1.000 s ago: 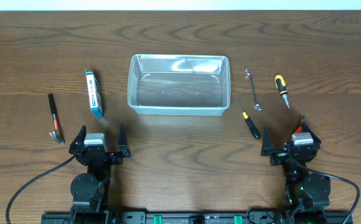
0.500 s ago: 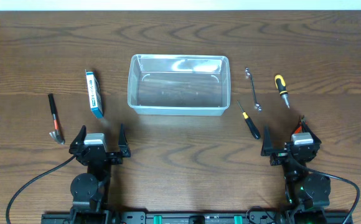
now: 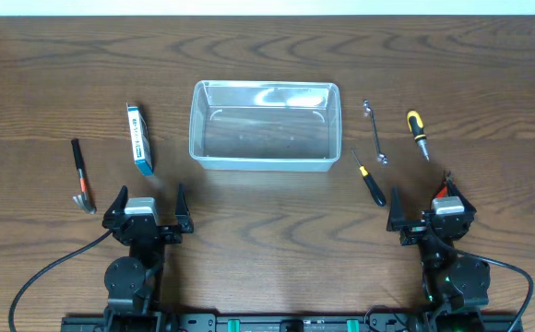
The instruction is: Pack container
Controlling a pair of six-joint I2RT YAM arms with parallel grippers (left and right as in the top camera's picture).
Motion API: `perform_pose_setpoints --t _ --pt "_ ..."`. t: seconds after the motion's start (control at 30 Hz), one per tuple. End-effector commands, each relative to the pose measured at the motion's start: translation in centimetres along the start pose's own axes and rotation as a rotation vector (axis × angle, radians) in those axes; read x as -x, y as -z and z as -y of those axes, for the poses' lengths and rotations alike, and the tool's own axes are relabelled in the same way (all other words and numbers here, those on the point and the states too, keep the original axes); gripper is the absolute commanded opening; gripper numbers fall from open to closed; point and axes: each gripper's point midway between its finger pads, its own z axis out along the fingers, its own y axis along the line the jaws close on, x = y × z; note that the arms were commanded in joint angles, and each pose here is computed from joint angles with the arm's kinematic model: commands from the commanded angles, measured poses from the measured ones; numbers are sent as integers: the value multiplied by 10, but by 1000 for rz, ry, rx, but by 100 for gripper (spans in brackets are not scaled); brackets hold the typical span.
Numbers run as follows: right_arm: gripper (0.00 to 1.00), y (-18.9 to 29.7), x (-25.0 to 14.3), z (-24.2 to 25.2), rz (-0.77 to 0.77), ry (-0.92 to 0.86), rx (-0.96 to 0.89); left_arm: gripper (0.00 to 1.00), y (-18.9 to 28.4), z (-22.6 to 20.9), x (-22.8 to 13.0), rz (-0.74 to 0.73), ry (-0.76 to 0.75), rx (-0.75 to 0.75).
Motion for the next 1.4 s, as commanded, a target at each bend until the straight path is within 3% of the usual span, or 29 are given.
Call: perform_pose_setpoints --t 0.0,0.13,0.23,0.3,0.47,0.63,0.8,1.07,1.27,1.37 --pt "99 0 -1 3 0 4 -12 98 -1 -4 -19 -56 -1 22" --pt "99 -1 -6 2 -24 -36 -10 98 -1 -4 -18 -55 -1 21" --pt "99 -3 -14 0 -57 -264 -6 98 -1 -4 -17 -49 -31 21" --pt "99 -4 -20 -10 -96 -391 46 98 -2 1 -10 -20 42 -10" --pt "99 -4 -2 -17 -157 -404 83 98 3 14 11 -17 72 -80" --pt "99 -2 27 -25 -336 -381 128 98 6 15 38 -166 65 -70" --pt "99 3 41 -27 -665 -357 124 98 -3 15 53 -426 53 -47" --pt "99 15 47 -10 -1196 -107 120 98 -9 16 50 -767 37 -21" --pt "99 -26 46 -22 -1251 -76 232 98 -6 15 48 -815 34 -17" --pt "99 -34 30 -23 -1292 44 278 98 -5 15 47 -819 35 -16"
